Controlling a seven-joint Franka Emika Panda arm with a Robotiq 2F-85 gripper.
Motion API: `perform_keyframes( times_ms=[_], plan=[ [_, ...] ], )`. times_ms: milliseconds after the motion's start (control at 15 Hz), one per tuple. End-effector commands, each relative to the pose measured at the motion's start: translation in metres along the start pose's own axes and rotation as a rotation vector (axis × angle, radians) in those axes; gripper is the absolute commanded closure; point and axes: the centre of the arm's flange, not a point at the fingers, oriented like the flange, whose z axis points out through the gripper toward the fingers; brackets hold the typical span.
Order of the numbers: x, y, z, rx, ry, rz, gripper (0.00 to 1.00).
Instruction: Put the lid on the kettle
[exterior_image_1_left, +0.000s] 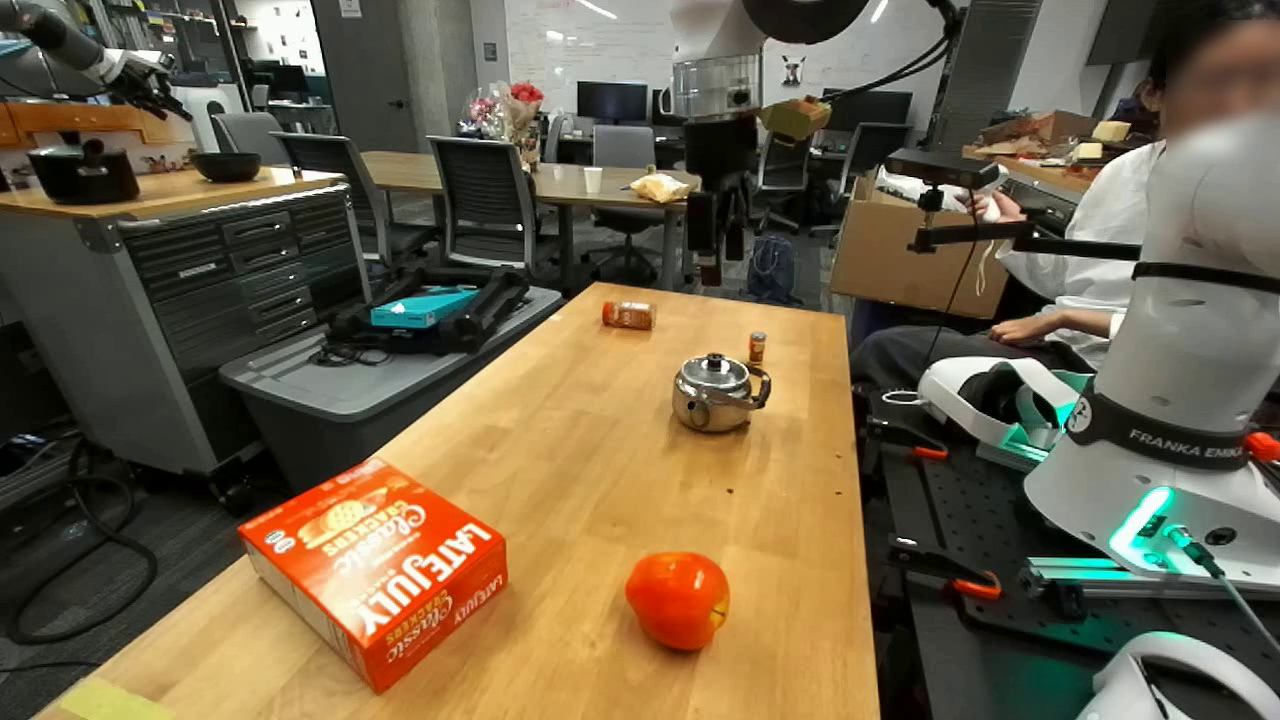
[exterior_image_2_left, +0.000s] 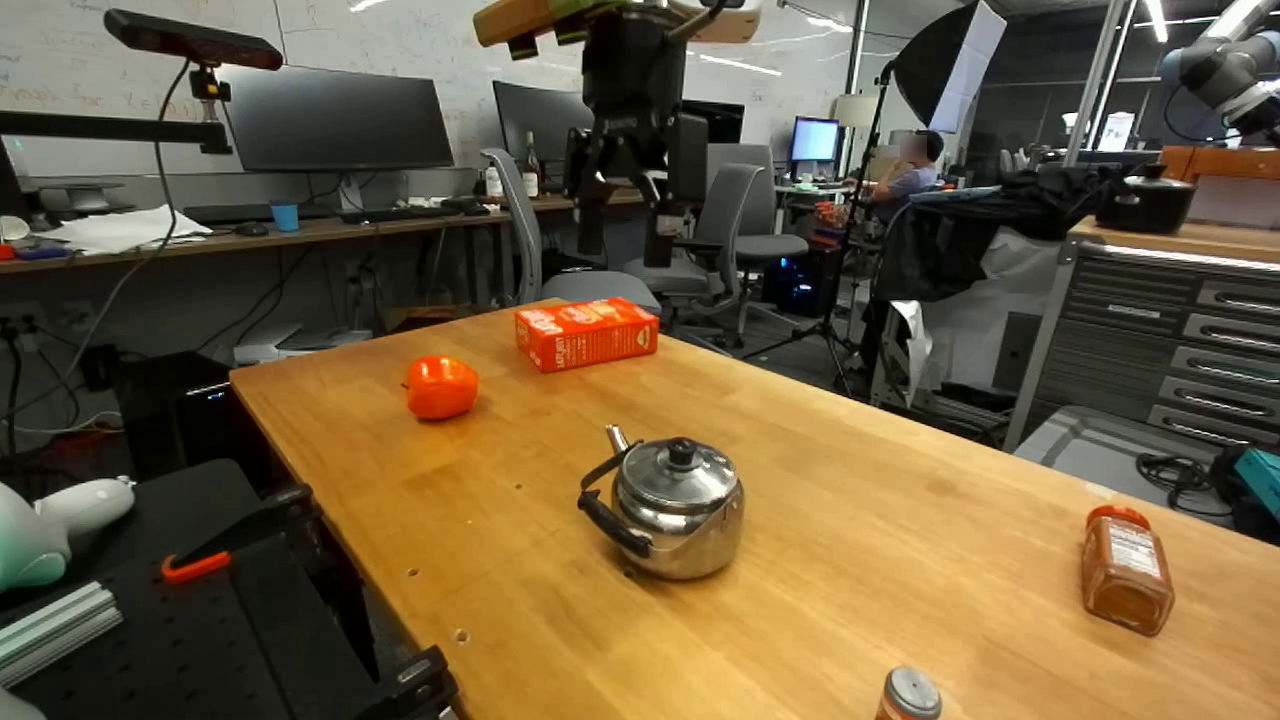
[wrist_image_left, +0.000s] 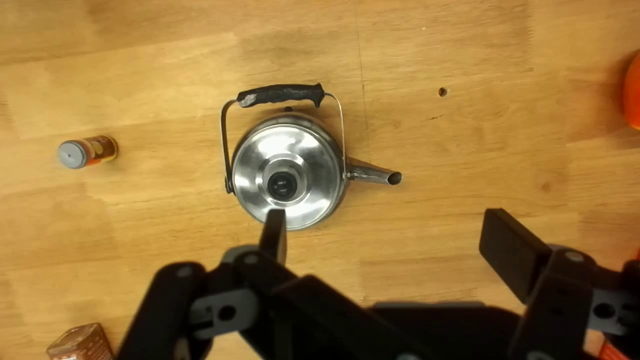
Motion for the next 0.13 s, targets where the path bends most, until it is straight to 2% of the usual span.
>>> perform_keyframes(
  times_ms=[0, 67],
  plan=[
    [0.0, 0.0, 0.0, 0.0, 0.0, 0.0, 0.0],
    [0.0, 0.0, 0.0, 0.0, 0.0, 0.0, 0.0]
  ],
)
